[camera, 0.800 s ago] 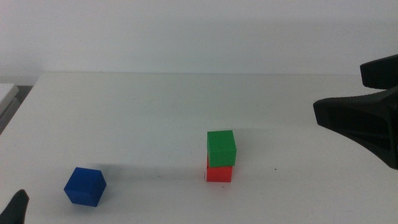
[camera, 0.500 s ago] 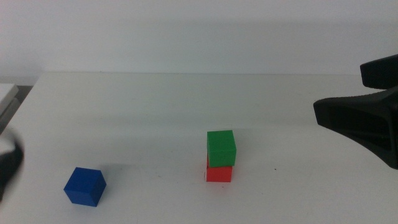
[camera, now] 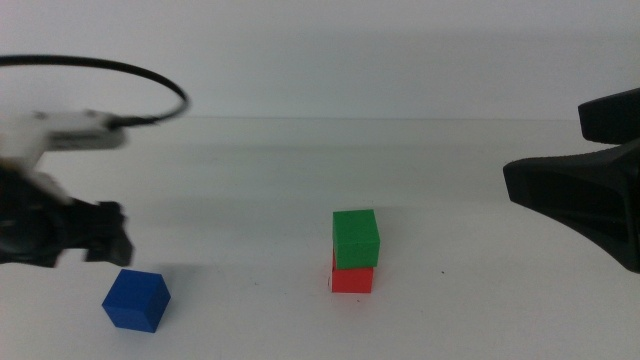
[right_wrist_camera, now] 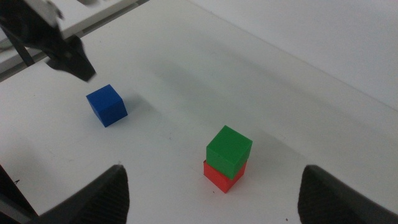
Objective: Stack red cubes first, then green, then blue cubes in a specific spot.
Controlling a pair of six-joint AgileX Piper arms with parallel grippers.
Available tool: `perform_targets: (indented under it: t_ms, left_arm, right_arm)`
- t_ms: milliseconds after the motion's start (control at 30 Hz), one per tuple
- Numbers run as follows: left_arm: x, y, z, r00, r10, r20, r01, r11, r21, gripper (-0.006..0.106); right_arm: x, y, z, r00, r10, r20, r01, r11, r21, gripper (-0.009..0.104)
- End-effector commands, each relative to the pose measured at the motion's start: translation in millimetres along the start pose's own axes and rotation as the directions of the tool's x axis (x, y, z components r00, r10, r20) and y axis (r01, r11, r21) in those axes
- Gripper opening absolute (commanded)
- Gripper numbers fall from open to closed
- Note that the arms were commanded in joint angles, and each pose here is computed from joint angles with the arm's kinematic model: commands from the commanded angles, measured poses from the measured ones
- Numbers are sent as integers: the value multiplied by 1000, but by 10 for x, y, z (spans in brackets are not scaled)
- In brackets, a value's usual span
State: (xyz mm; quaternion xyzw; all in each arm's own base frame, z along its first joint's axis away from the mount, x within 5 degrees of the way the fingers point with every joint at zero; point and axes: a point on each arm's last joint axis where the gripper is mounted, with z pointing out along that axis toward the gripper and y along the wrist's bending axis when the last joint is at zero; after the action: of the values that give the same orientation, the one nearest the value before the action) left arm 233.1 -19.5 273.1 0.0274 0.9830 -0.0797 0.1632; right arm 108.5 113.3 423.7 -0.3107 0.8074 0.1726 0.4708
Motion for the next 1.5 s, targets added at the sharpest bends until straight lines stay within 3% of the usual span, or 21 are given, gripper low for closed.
perform_targets:
  t_ms: [0, 67, 267, 600, 700, 800, 967, 1033, 1200, 1300, 1467]
  left_arm:
    - [-105, -80, 148, 999, 8, -35, -10, 999, -36, 94]
    - [-172, -140, 318, 996, 50, -69, -56, 996, -74, 94]
    - [-246, -129, 719, 985, 67, -157, -82, 993, -89, 94]
    - [-259, -106, 1121, 969, 73, -235, -90, 994, -63, 91]
    - [-237, -103, 1138, 963, 64, -262, -83, 994, -64, 82]
    - [-234, -108, 1145, 962, 57, -266, -75, 995, -59, 64]
    - [-286, -202, 954, 966, 41, -253, -53, 998, -39, 17]
    - [-402, -347, 697, 974, 35, -223, -52, 996, -70, 0]
    - [-704, -1089, 66, 991, 94, -96, -108, 981, -159, -2]
    - [-857, -1633, -93, 999, 36, 24, -34, 995, -94, -2]
    - [-893, -2155, 6, 999, 5, 44, -3, 999, -37, -2]
  right_arm:
    - [-2, 0, -7, 1000, -12, 11, 12, 1000, -1, 93]
    - [-2, 0, -7, 1000, -12, 11, 12, 1000, -1, 93]
    - [-2, 0, -7, 1000, -12, 11, 12, 1000, -1, 93]
    - [-2, 0, -7, 1000, -12, 11, 12, 1000, -1, 93]
    - [-2, 0, -7, 1000, -12, 11, 12, 1000, -1, 93]
    - [-2, 0, -7, 1000, -12, 11, 12, 1000, -1, 93]
    - [-2, 0, -7, 1000, -12, 11, 12, 1000, -1, 93]
    - [-2, 0, -7, 1000, -12, 11, 12, 1000, -1, 93]
    - [-2, 0, -7, 1000, 9, 10, -9, 1000, -1, 93]
    - [-2, 0, -7, 1000, 9, 10, -9, 1000, -1, 93]
    - [-2, 0, -7, 1000, 15, 10, -15, 1000, -1, 93]
